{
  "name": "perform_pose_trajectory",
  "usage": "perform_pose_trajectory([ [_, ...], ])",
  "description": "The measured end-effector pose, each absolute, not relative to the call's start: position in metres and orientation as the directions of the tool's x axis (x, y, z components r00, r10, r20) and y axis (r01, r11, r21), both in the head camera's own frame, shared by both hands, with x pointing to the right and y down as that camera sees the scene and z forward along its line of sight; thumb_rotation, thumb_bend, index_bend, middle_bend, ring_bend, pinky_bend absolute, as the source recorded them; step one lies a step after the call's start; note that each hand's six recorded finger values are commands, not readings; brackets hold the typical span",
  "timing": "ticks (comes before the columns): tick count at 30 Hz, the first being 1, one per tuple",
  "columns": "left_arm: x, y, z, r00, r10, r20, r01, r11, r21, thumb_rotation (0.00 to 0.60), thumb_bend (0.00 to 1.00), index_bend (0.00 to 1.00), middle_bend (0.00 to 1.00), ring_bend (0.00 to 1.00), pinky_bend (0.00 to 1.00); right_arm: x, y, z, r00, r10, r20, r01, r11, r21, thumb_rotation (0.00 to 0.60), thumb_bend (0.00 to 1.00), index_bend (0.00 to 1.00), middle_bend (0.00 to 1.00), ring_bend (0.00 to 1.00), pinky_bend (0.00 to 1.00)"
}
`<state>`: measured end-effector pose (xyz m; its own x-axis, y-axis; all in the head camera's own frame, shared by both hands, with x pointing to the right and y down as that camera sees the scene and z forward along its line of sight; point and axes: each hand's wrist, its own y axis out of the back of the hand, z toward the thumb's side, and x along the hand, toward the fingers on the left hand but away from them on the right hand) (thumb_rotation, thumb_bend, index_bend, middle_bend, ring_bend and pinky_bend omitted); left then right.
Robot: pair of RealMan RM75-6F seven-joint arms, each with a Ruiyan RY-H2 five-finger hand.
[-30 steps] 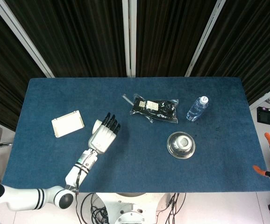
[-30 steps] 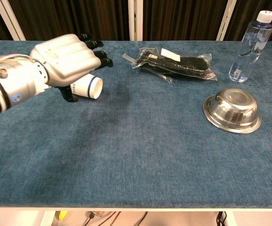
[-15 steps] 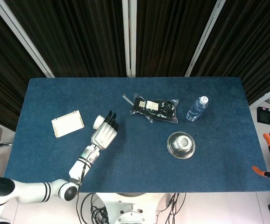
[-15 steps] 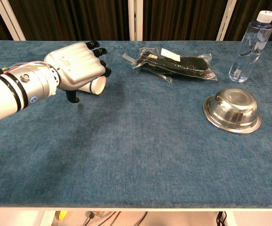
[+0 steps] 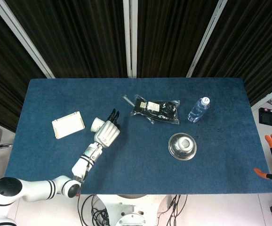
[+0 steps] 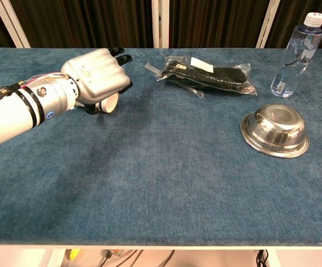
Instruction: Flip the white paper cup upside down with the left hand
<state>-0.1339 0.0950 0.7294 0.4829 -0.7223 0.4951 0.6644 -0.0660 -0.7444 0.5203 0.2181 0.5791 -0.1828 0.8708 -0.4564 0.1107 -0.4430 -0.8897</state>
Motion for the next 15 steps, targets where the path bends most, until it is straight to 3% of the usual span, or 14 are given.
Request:
perform_pose_trajectory([
  [8, -0.123, 0.098, 0.72, 0.561, -0.715, 0.418, 0.575, -0.028, -0.818, 0.6, 0.21, 0.5, 0.51, 0.13, 0.06, 0.523, 0.218, 0.579, -0.186, 0.869, -0.457, 0.117, -0.443, -0.889, 0.6, 0.03, 0.0, 0.0, 0.0, 0.0],
  [15, -0.114, 0.099, 0.686, 0.595, -0.758, 0.268, 0.249, -0.144, -0.958, 0.6, 0.21, 0.52, 0.53, 0.18, 0.05, 0.524, 0.218, 0.578, -0.183, 0.868, -0.461, 0.123, -0.445, -0.887, 0.6, 0.03, 0.0, 0.0, 0.0, 0.0],
])
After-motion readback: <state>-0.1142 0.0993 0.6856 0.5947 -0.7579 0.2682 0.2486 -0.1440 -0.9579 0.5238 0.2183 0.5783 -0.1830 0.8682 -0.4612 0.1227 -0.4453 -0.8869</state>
